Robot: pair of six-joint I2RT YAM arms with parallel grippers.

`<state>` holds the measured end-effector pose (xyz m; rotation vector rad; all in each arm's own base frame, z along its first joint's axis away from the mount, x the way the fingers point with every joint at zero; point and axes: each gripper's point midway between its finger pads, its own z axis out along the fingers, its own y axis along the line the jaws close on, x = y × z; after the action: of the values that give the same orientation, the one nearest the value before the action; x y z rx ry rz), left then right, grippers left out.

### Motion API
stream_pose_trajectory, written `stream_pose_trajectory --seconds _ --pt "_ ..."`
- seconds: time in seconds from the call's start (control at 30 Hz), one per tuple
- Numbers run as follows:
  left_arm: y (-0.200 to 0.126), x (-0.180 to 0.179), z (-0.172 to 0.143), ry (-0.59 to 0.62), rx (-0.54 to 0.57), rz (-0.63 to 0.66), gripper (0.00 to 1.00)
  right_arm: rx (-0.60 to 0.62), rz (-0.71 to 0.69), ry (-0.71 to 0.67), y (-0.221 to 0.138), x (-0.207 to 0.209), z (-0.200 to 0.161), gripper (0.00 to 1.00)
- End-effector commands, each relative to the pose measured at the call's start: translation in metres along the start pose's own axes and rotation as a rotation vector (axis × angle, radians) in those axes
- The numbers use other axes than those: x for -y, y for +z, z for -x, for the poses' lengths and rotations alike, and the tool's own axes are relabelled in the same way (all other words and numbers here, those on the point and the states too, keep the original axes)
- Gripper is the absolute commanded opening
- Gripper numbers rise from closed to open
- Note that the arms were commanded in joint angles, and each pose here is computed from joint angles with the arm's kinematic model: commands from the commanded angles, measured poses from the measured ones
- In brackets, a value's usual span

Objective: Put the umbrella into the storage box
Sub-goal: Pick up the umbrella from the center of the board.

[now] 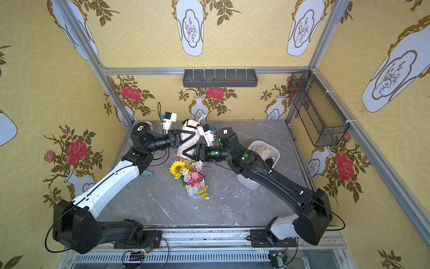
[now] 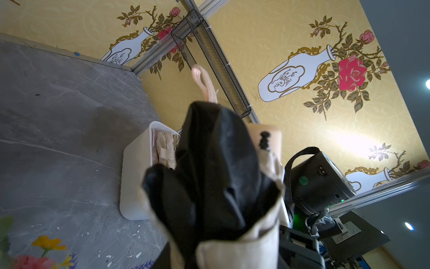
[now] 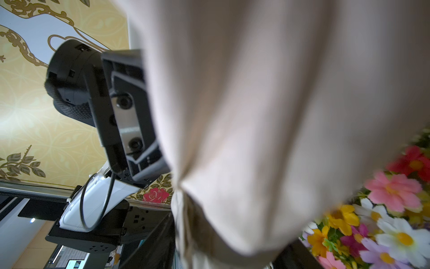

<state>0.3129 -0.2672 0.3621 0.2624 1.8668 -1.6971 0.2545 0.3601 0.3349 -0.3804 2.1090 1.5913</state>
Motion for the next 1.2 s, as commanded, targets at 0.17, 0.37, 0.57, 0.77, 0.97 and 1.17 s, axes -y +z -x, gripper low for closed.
stream_pose_trajectory --seconds 0.17,0.37,0.57,0.77,0.97,1.17 --pt "0.003 0.005 0.001 0.028 0.007 -0.031 0.13 0.071 0.045 -0.033 -0.003 -0.013 0.015 0.64" --pt "0.003 0.006 0.001 0.024 0.007 -0.033 0.14 0.083 0.038 -0.030 -0.005 -0.009 0.016 0.46" --pt "0.003 0.004 0.001 0.020 0.013 -0.032 0.37 0.100 0.015 -0.020 -0.010 0.000 0.017 0.33" --pt "0.004 0.000 -0.001 0.011 0.010 -0.029 0.62 0.108 -0.018 -0.003 -0.018 0.010 0.018 0.31" --pt "0.001 -0.012 -0.001 0.034 0.015 0.055 0.78 0.108 -0.120 0.046 -0.033 0.036 0.016 0.27" --pt "-0.006 -0.029 -0.003 0.067 0.009 0.159 0.81 0.138 -0.295 0.116 -0.068 0.076 0.011 0.26"
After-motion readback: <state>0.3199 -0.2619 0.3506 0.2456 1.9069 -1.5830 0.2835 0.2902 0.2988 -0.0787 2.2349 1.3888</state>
